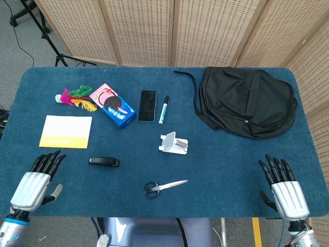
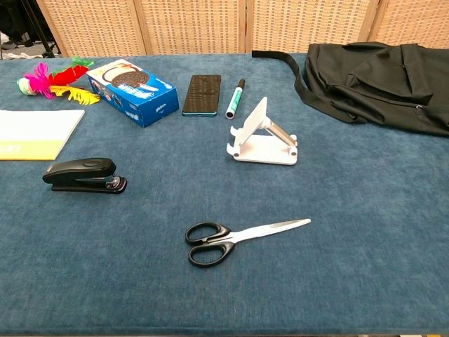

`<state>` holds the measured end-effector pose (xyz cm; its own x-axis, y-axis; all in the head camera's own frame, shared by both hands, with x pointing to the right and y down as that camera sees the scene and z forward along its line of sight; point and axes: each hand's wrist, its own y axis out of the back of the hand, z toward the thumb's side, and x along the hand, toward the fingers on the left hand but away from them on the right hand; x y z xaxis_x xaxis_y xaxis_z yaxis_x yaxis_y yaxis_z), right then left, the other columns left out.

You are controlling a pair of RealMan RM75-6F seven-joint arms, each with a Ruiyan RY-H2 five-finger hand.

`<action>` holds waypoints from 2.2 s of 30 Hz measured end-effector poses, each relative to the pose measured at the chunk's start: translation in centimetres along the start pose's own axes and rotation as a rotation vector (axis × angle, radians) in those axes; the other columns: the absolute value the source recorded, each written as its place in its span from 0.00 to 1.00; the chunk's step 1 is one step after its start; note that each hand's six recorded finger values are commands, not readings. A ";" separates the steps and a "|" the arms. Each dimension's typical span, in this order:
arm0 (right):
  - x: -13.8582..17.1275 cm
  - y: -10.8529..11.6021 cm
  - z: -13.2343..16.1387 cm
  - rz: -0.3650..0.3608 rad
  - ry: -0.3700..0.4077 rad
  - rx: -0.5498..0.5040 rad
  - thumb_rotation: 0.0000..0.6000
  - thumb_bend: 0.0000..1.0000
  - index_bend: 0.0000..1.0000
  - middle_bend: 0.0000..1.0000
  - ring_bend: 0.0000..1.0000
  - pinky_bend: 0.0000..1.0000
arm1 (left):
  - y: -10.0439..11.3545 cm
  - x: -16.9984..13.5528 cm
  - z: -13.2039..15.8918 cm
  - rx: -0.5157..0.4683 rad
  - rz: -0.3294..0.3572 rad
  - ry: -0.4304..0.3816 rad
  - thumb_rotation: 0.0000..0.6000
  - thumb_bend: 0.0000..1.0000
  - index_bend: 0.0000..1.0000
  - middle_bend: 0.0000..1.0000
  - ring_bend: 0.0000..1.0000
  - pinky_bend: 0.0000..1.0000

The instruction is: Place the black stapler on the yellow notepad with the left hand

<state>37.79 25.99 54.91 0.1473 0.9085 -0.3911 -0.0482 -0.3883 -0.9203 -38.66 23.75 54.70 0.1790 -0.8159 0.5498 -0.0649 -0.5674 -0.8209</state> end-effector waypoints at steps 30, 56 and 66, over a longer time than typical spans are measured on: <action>-0.1 -0.2 -0.4 0.023 -0.016 0.003 1.00 0.34 0.07 0.00 0.00 0.05 | -1.9 3.8 -0.5 0.011 -0.074 0.013 1.00 0.37 0.00 0.00 0.00 0.08; -0.1 -0.1 -0.2 0.007 -0.009 0.000 1.00 0.33 0.07 0.00 0.00 0.03 | -6.6 12.6 4.4 -0.077 -0.250 -0.075 1.00 0.39 0.19 0.00 0.02 0.08; 0.0 0.0 -0.3 0.000 -0.008 -0.002 1.00 0.34 0.07 0.00 0.00 0.03 | -7.9 13.1 4.7 -0.057 -0.260 -0.069 1.00 0.42 0.24 0.00 0.04 0.08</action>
<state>38.04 25.89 54.89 0.1399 0.9098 -0.3908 -0.0458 -0.3883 -0.9204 -31.14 18.03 67.64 0.2634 -0.6337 0.7274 -0.0628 -0.7637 -0.6425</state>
